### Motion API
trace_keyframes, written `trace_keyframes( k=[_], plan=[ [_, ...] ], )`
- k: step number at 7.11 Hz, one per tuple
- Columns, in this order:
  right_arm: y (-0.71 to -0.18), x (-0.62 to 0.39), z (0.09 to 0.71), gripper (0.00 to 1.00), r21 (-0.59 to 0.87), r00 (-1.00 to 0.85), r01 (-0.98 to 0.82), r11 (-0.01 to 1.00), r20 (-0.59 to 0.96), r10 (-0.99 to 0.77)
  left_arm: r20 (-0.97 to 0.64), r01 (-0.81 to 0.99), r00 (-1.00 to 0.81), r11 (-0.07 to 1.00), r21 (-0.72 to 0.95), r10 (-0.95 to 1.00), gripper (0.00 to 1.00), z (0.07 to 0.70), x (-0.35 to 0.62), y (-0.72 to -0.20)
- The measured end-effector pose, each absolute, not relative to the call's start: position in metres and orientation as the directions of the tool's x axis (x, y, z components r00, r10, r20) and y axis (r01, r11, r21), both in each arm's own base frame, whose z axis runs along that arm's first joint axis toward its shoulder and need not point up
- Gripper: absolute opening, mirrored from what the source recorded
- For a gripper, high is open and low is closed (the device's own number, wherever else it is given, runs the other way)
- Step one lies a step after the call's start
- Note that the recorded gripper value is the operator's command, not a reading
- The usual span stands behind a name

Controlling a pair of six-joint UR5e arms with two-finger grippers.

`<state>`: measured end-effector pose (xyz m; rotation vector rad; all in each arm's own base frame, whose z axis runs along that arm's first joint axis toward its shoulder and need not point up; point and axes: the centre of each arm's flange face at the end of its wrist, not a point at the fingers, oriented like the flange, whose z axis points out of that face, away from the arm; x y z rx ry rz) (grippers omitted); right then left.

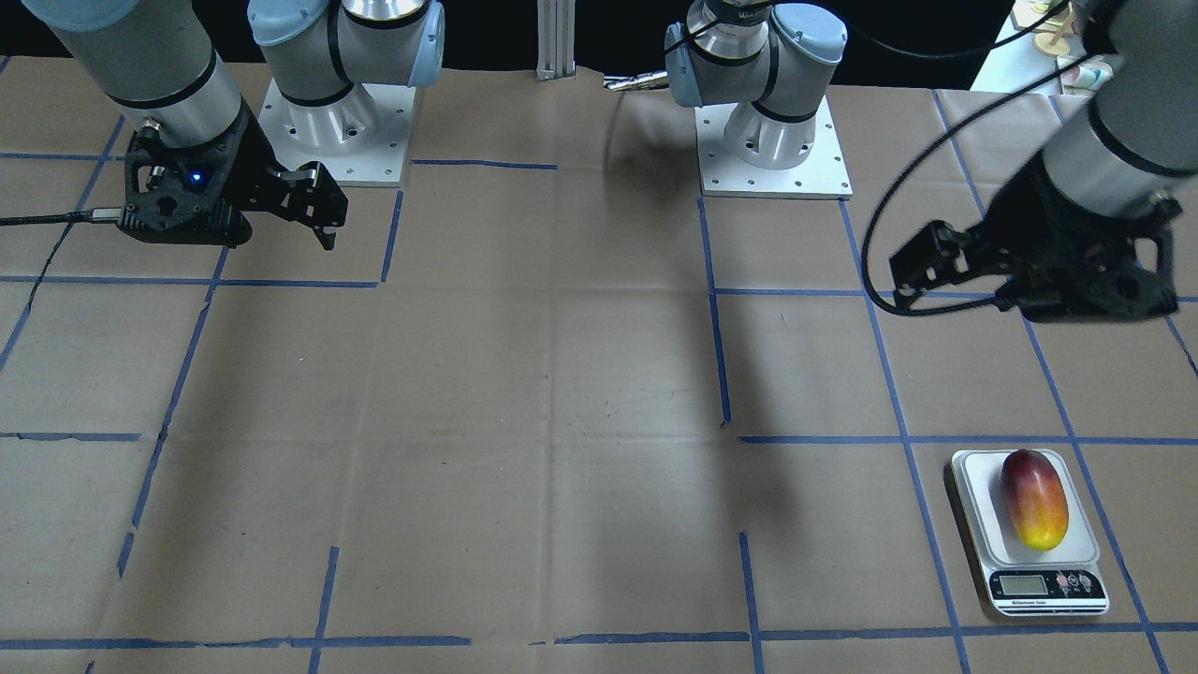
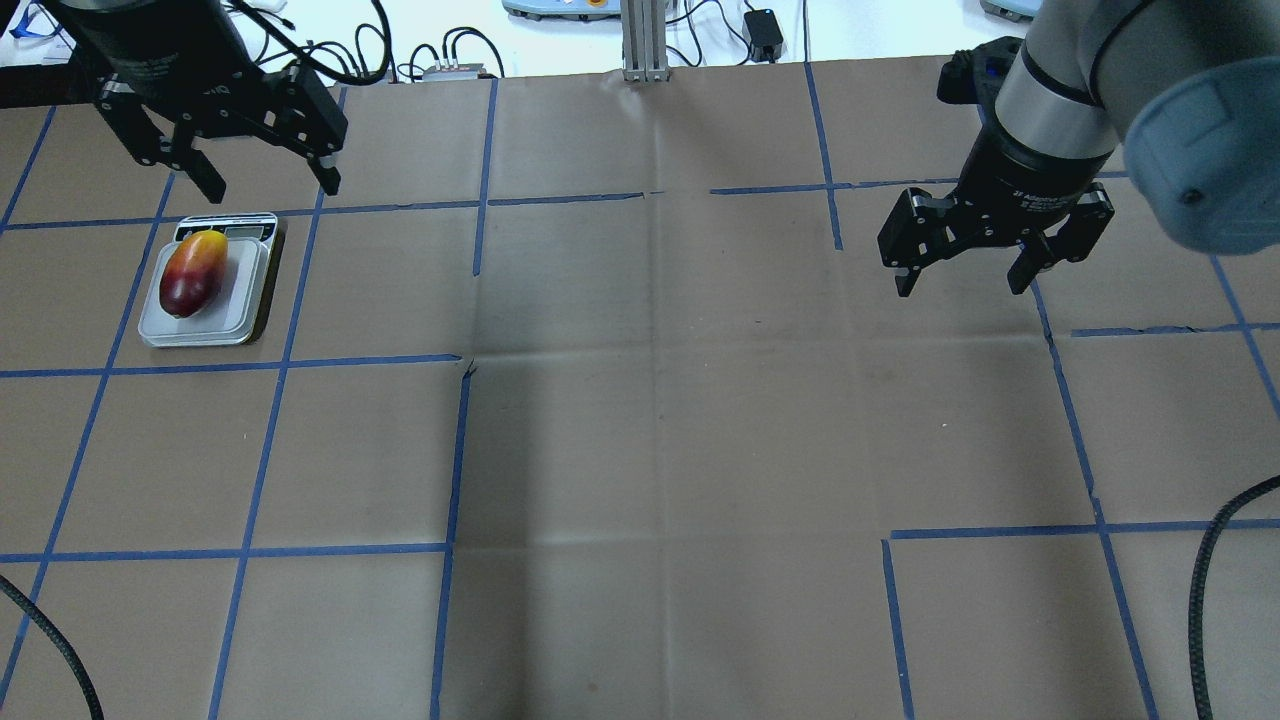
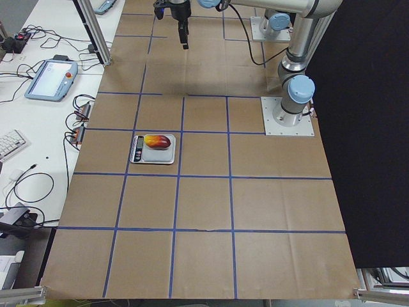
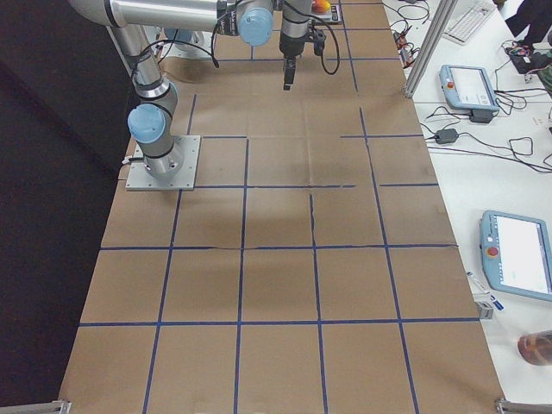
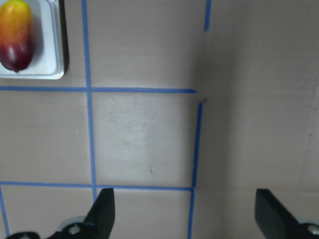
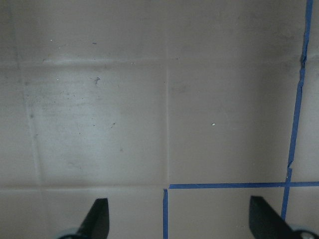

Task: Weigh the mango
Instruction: 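Raise the open left gripper away from the mango on the scale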

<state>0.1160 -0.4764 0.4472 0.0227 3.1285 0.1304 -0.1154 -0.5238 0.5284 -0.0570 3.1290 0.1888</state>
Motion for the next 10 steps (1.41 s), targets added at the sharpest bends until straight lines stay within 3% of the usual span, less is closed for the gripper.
trace_keyframes(
  k=[4,10],
  plan=[
    [-0.476,0.116,0.447,1.0,0.083,-1.0,0.014,0.996,-0.01,0.015,-0.02,-0.05,-0.999,0.995,0.086,-0.049,1.0,0.516,-0.134,-0.481],
    [-0.476,0.116,0.447,1.0,0.083,-1.0,0.014,0.996,-0.01,0.015,-0.017,-0.045,-0.999,0.999,-0.003,-0.045,1.0,0.506,-0.132,-0.489]
  ],
)
